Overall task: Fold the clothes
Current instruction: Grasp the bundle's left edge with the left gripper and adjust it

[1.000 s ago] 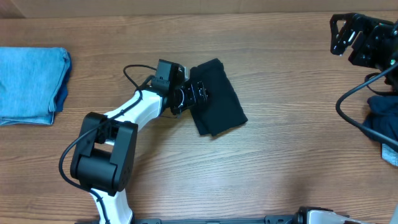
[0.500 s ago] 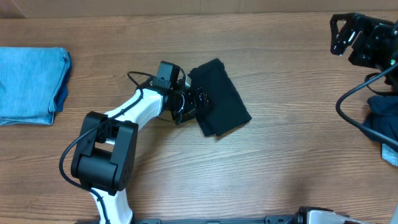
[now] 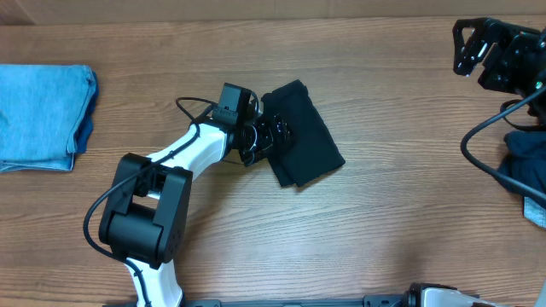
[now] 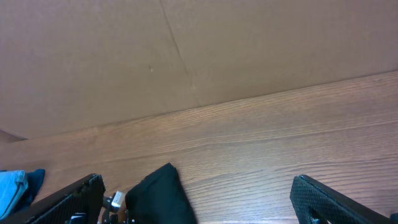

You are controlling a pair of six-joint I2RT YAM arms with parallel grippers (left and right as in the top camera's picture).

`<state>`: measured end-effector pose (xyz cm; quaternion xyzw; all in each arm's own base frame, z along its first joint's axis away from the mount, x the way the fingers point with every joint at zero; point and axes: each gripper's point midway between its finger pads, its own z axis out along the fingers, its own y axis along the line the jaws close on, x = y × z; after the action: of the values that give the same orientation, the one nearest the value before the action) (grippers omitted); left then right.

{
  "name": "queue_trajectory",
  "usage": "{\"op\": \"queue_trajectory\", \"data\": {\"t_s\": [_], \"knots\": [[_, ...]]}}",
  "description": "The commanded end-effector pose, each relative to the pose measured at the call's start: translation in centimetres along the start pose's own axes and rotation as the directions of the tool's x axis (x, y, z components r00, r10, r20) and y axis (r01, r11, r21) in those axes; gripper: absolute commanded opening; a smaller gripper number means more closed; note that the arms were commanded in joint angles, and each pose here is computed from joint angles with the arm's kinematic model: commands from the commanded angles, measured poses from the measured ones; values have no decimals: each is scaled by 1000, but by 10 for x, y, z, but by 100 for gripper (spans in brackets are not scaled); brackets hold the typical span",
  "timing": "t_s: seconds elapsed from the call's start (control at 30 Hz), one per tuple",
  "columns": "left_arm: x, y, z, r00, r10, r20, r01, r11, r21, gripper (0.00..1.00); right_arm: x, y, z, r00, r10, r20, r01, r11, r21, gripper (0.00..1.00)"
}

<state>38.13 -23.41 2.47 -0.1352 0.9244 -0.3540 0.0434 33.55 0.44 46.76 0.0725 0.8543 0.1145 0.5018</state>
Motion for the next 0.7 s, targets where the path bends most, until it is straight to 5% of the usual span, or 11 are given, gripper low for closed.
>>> {"op": "queue_trajectory", "data": {"t_s": [0.0,0.27,0.67], "knots": [[8,83,20,999,-48,7,48,978,-204,100,-3,0,-4,1000,-5,16,5,1000,5,100],[3,103,12,999,-35,28,36,999,-28,100,-3,0,-4,1000,-5,16,5,1000,5,100],[10,116,12,994,-104,25,106,992,-75,100,-3,0,-4,1000,-5,16,5,1000,5,100]]}}
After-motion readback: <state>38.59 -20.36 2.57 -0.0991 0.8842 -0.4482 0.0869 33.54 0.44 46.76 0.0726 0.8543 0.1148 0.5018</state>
